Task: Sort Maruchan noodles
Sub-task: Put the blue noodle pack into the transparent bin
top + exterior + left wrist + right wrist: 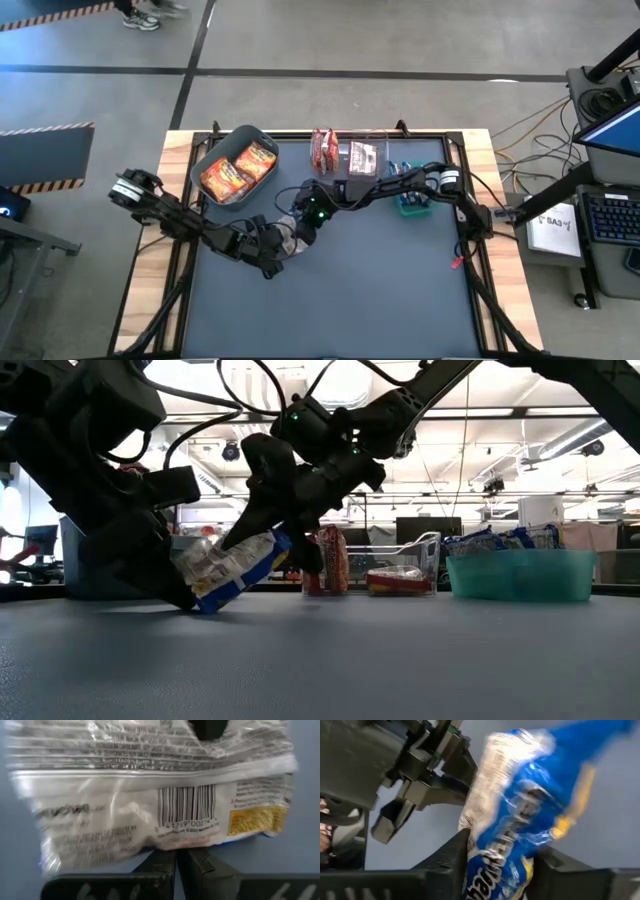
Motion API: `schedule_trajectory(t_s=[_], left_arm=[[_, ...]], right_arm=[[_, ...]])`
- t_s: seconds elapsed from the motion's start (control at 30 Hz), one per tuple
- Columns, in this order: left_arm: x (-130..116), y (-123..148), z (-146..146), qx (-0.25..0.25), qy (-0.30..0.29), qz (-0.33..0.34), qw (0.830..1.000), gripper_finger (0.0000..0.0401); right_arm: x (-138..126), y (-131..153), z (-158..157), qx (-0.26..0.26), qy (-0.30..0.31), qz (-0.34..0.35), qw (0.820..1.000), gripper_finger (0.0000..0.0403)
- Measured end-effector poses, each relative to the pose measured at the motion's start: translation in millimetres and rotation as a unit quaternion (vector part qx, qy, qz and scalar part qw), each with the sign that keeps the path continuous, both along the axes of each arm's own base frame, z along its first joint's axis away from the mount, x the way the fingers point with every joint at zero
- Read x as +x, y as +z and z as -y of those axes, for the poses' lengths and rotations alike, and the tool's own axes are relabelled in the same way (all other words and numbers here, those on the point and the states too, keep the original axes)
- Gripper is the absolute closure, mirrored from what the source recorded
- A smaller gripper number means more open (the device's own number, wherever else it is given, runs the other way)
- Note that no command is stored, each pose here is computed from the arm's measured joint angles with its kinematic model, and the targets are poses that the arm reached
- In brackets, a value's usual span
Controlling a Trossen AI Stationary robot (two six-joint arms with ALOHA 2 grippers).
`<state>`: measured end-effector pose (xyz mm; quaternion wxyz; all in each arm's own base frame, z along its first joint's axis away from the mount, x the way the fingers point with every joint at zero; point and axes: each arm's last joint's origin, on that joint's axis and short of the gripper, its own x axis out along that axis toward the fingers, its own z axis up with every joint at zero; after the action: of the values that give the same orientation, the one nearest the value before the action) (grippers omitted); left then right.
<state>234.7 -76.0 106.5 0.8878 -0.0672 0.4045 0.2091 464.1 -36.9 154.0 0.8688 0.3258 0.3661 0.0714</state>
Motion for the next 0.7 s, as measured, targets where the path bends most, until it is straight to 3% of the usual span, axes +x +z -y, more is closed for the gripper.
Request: schedule_trajectory(t_s=[0.13,0.3,0.43,0.7], left_arm=[[1,2,0,0.003,-0.003,0.000,1.000,0.0401],[4,12,1,0.017,-0.012,0.004,1.000,0.0401],[0,23,-1,0.047,-0.007,0.006,0.999,0.0401],[-9,66,-8,0.103,-0.015,0.071,0.992,0.0401]], right_arm=[[-1,3,0,0.002,-0.002,-0.001,1.000,0.0304],[-9,19,0,-0.012,-0.002,-0.012,1.000,0.0320],[-22,41,1,-0.048,-0.013,-0.031,0.998,0.0322],[-60,88,3,-0.142,-0.060,-0.093,0.984,0.0323]])
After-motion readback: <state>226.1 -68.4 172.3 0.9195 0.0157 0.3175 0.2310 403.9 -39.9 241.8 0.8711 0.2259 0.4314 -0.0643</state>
